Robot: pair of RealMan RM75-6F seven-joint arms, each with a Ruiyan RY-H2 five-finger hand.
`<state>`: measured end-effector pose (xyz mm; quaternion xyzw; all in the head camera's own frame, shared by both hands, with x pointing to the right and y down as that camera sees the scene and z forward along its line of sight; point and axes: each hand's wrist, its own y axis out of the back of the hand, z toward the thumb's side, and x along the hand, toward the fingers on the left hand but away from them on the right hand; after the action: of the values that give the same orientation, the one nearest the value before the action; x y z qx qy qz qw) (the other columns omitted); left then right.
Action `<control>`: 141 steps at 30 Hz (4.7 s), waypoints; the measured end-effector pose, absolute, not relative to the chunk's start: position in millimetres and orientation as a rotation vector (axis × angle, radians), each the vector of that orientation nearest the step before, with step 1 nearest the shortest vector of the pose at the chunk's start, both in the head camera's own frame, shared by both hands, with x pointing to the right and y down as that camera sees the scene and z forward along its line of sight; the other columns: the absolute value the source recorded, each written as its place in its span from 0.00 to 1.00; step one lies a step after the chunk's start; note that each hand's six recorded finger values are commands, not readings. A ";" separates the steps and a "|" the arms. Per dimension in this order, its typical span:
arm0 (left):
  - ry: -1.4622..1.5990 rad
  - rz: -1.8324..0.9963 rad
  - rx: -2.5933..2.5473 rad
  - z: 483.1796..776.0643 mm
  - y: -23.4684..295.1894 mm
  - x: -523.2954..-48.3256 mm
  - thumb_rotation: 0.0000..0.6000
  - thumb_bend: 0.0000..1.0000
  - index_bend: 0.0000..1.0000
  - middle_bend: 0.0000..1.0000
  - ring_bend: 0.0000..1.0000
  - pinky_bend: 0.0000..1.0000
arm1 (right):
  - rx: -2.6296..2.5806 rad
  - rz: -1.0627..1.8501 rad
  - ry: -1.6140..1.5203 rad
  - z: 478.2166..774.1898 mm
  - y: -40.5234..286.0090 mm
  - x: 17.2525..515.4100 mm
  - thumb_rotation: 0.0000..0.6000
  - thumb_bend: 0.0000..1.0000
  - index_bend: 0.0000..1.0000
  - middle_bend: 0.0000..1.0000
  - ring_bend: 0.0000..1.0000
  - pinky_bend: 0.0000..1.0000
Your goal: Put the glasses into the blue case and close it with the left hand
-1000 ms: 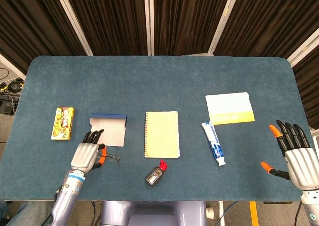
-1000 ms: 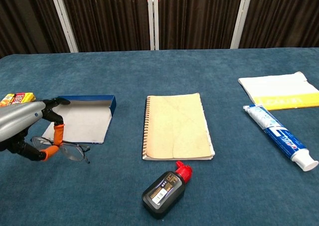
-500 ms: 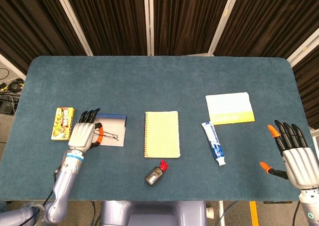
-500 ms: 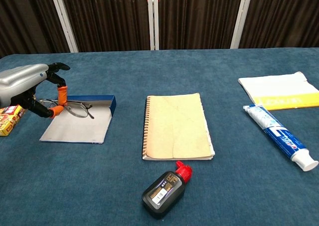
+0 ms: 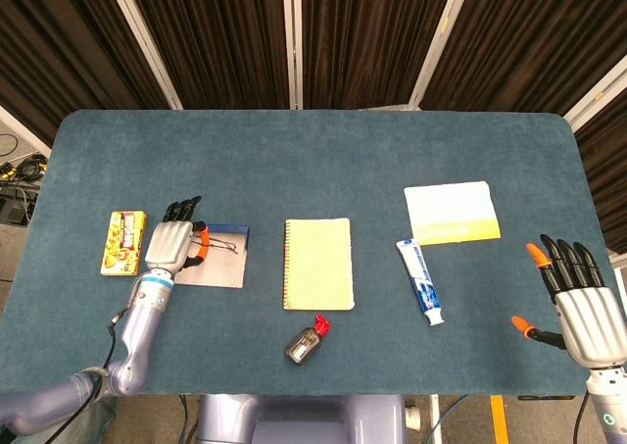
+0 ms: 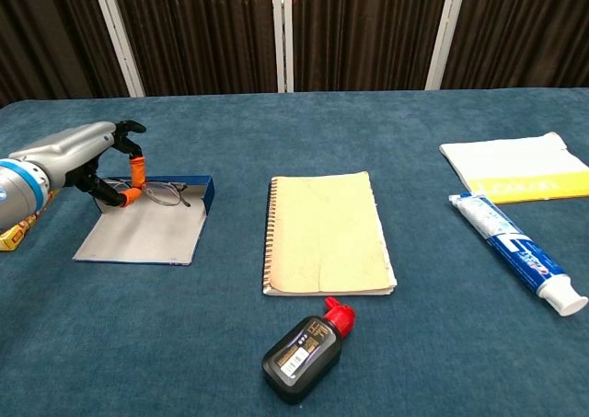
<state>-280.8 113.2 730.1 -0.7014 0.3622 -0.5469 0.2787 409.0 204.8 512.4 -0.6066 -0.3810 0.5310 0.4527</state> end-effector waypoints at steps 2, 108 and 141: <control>0.977 -1.472 -1.893 734.8 112.6 -279.1 1.00 0.48 0.62 0.00 0.00 0.00 | -1.497 1.313 -0.943 512.5 204.3 409.7 1.00 0.00 0.00 0.00 0.00 0.00; 0.763 -1.530 -1.794 760.5 86.1 -312.6 1.00 0.19 0.00 0.00 0.00 0.00 | -1.484 1.342 -0.964 514.2 199.2 416.4 1.00 0.00 0.00 0.00 0.00 0.00; 0.735 -1.356 -1.865 711.8 133.3 -319.7 1.00 0.20 0.19 0.00 0.00 0.00 | -1.507 1.330 -0.963 513.1 201.4 414.0 1.00 0.00 0.00 0.00 0.00 0.00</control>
<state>-319.7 133.3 711.8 -0.7210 0.2843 -0.5243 0.3527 414.0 201.4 513.1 -0.6071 -0.3880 0.5355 0.4406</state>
